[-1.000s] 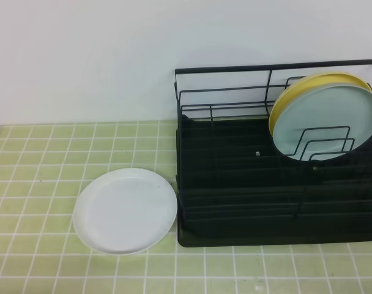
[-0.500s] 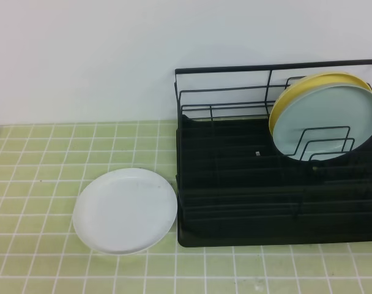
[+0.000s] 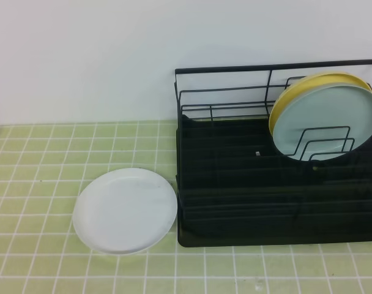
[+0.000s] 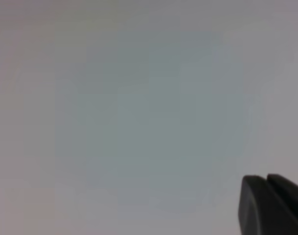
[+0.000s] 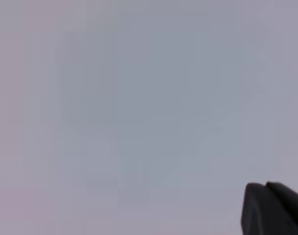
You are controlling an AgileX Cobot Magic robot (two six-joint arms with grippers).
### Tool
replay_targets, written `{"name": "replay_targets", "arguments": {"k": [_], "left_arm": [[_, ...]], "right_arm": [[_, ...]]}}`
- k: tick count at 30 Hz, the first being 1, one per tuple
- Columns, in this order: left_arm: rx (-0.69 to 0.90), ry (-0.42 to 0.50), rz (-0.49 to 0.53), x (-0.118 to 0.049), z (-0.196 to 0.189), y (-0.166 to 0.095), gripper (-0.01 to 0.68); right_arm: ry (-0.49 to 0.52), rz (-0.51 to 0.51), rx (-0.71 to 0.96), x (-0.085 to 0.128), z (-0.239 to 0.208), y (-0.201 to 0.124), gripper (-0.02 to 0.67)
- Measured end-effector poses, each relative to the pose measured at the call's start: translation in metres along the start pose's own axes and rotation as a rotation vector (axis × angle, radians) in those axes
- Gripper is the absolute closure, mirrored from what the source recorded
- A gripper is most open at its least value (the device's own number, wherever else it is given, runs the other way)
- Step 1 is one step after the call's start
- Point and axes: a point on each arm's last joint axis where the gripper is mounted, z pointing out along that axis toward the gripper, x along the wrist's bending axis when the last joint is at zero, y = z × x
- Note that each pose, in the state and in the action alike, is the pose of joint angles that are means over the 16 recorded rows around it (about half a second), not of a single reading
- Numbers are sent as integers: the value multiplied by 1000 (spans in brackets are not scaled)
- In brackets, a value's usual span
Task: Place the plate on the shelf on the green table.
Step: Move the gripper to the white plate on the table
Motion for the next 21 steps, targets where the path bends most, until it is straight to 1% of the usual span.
{"name": "replay_targets", "arguments": {"k": [5,9,15,18,21], "left_arm": [[-31,2,26,0,0,3,675],[15,-20,49,-2,3,3,675],[168,-57,52,-6,15,10,675],[278,-66,65,-6,21,16,675],[399,-55,64,-5,25,21,675]], "right_arm": [[-10,19,1,-1,0,0,650],[-18,34,4,-2,0,0,650],[-25,44,14,-2,0,-1,650],[-28,48,27,-2,0,-2,650],[-29,47,40,-3,0,-4,650]]}}
